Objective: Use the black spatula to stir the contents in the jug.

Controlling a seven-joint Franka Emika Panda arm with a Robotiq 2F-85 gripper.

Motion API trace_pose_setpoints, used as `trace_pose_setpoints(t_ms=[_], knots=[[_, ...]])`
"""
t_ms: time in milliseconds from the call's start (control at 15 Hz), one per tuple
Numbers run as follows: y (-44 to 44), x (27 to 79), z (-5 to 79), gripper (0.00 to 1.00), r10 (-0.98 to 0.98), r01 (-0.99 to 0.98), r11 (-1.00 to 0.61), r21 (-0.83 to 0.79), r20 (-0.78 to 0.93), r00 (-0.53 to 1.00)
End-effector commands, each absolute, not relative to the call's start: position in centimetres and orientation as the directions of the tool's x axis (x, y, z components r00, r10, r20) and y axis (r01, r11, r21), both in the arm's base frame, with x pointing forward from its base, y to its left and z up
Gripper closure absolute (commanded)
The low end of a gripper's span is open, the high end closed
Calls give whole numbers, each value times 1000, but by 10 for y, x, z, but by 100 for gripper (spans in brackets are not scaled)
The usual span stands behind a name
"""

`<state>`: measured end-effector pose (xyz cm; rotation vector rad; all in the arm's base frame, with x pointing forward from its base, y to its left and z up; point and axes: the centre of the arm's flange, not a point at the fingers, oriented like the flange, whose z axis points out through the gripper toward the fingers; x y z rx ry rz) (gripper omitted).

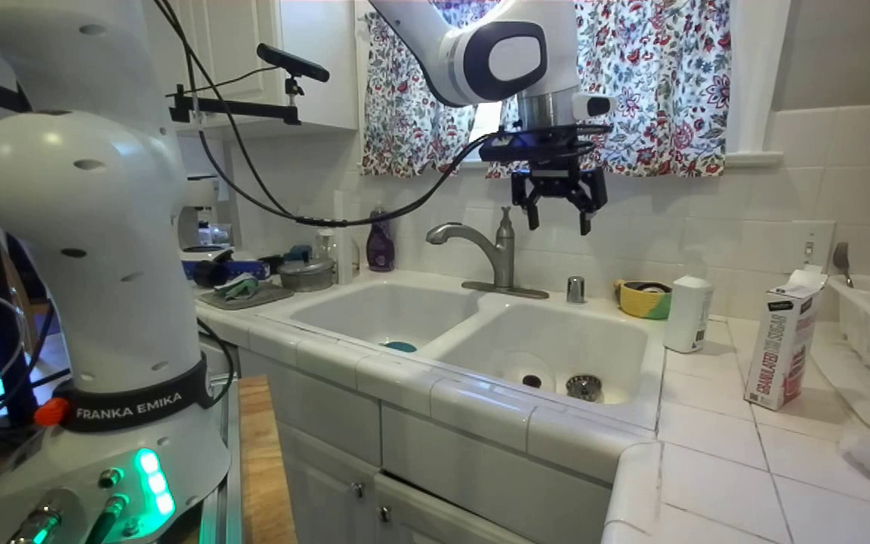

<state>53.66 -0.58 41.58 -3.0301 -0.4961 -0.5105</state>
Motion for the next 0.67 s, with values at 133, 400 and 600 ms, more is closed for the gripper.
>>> trace_pose_setpoints(t_ms=[133, 400, 600], knots=[[12, 522, 419, 0, 322, 323, -946, 23, 185, 929], [9, 524, 411, 0, 326, 331, -944, 12, 204, 923], [8, 524, 411, 0, 325, 330, -944, 13, 203, 924]])
